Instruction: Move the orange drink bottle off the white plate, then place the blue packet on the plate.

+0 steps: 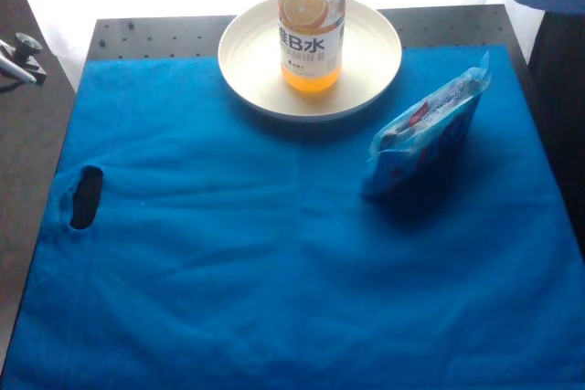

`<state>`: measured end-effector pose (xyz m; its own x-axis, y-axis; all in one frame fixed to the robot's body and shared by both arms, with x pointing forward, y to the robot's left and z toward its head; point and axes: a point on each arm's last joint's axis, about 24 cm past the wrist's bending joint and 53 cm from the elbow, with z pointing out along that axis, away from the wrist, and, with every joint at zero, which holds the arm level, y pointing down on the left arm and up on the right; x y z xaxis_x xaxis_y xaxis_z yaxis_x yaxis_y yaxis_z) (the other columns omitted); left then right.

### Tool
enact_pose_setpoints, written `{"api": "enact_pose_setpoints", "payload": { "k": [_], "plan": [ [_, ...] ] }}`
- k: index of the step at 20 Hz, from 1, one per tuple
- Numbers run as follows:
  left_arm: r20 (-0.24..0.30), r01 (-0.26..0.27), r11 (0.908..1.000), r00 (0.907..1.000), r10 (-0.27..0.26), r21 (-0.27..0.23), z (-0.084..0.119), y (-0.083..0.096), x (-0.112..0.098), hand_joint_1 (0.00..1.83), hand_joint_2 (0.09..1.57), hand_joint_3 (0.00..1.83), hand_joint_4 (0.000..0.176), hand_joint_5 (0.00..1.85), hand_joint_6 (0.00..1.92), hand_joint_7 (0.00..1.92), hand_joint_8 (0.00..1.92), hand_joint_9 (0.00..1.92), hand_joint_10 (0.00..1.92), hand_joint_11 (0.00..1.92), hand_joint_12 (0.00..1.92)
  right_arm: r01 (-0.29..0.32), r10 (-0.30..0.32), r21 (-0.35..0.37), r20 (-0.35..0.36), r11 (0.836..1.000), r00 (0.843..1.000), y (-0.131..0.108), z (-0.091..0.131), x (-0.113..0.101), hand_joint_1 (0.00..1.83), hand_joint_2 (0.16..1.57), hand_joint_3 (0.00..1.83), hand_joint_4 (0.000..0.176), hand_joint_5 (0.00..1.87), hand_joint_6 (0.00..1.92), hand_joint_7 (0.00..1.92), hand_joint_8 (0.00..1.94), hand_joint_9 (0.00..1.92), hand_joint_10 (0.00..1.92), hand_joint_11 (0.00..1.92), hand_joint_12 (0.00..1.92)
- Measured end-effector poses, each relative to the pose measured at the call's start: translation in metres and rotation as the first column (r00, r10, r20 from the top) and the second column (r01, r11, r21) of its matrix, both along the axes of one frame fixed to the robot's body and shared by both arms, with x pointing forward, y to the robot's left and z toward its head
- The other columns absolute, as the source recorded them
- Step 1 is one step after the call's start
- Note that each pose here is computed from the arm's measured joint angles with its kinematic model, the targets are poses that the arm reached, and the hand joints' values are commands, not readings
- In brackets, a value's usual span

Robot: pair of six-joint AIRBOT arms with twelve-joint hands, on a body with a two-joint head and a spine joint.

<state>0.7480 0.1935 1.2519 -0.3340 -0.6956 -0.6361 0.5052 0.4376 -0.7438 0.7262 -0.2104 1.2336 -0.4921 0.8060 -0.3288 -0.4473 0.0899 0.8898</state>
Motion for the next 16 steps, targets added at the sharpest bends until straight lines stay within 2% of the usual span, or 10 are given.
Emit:
{"api": "enact_pose_setpoints", "payload": {
  "k": [1,2,4,6,8,10,11,13,15,16],
  "plan": [
    [0.000,0.000,1.0000,1.0000,0.000,0.000,0.000,0.000,0.000,0.60,0.73,0.00,0.162,0.00,0.00,0.13,0.00,0.17,0.01,0.02,0.37,-0.001,0.001,0.000,-0.001,1.000,1.000,0.000,0.000,0.000,0.75,0.71,0.01,0.109,0.16,0.00,0.28,0.00,0.20,0.02,0.00,0.44],
    [0.000,0.000,1.0000,1.0000,0.000,0.000,0.000,0.000,0.000,0.60,0.72,0.00,0.172,0.00,0.00,0.13,0.00,0.17,0.01,0.02,0.37,-0.002,0.002,-0.001,0.000,1.000,1.000,0.001,0.000,0.000,0.75,0.73,0.01,0.107,0.16,0.00,0.30,0.00,0.20,0.01,0.00,0.39],
    [-0.001,0.000,1.0000,1.0000,0.000,0.000,0.000,0.000,0.000,0.59,0.72,0.00,0.173,0.00,0.00,0.13,0.00,0.18,0.00,0.07,0.30,-0.004,0.004,0.003,-0.002,1.000,1.000,0.002,-0.001,0.000,0.72,0.73,0.00,0.099,0.16,0.00,0.34,0.00,0.22,0.01,0.00,0.23],
    [-0.001,0.002,1.0000,1.0000,-0.002,0.002,0.000,0.000,0.000,0.61,0.72,0.00,0.175,0.00,0.00,0.14,0.00,0.17,0.00,0.05,0.28,-0.009,0.009,-0.002,-0.002,1.000,1.000,0.004,-0.003,-0.001,0.74,0.73,0.00,0.093,0.17,0.00,0.36,0.00,0.25,0.01,0.00,0.29],
    [-0.004,0.007,1.0000,1.0000,-0.007,0.005,-0.002,-0.004,0.000,0.61,0.72,0.00,0.176,0.00,0.00,0.14,0.00,0.16,0.00,0.06,0.29,-0.007,0.007,0.001,-0.003,1.000,1.000,0.004,-0.002,0.000,0.75,0.72,0.00,0.105,0.17,0.00,0.34,0.00,0.24,0.00,0.00,0.37],
    [-0.003,0.014,0.9998,0.9999,-0.014,0.014,-0.003,-0.009,0.001,0.61,0.73,0.00,0.166,0.00,0.00,0.13,0.00,0.16,0.00,0.06,0.29,-0.009,0.009,-0.001,-0.003,1.000,1.000,0.004,-0.002,-0.001,0.76,0.75,0.01,0.111,0.18,0.00,0.32,0.00,0.24,0.00,0.00,0.43],
    [-0.006,0.017,0.9998,0.9998,-0.017,0.014,-0.005,-0.013,0.003,0.59,0.73,0.00,0.174,0.00,0.00,0.12,0.00,0.16,0.00,0.05,0.28,-0.009,0.009,-0.002,-0.003,1.000,1.000,0.004,-0.003,-0.001,0.75,0.75,0.01,0.109,0.18,0.00,0.30,0.00,0.23,0.00,0.00,0.43],
    [-0.015,0.018,0.9998,0.9997,-0.018,0.011,-0.010,-0.020,0.008,0.58,0.75,0.01,0.176,0.00,0.00,0.14,0.01,0.14,0.00,0.03,0.27,-0.009,0.009,-0.002,-0.003,1.000,1.000,0.004,-0.003,-0.001,0.75,0.73,0.00,0.107,0.17,0.00,0.26,0.00,0.19,0.00,0.00,0.47],
    [-0.034,0.021,0.9997,0.9992,-0.020,0.014,-0.020,-0.030,0.014,0.60,0.71,0.00,0.152,0.00,0.00,0.16,0.01,0.16,0.01,0.05,0.27,-0.011,0.011,-0.005,-0.002,1.000,1.000,0.005,-0.003,-0.001,0.76,0.72,0.00,0.094,0.15,0.00,0.29,0.01,0.23,0.01,0.00,0.41],
    [-0.040,0.020,0.9997,0.9990,-0.019,0.015,-0.024,-0.033,0.017,0.61,0.70,0.00,0.143,0.00,0.00,0.17,0.01,0.16,0.01,0.05,0.27,-0.014,0.014,-0.008,-0.002,1.000,1.000,0.006,-0.003,-0.002,0.75,0.73,0.00,0.098,0.15,0.00,0.30,0.01,0.24,0.01,0.00,0.40]
  ]
}}
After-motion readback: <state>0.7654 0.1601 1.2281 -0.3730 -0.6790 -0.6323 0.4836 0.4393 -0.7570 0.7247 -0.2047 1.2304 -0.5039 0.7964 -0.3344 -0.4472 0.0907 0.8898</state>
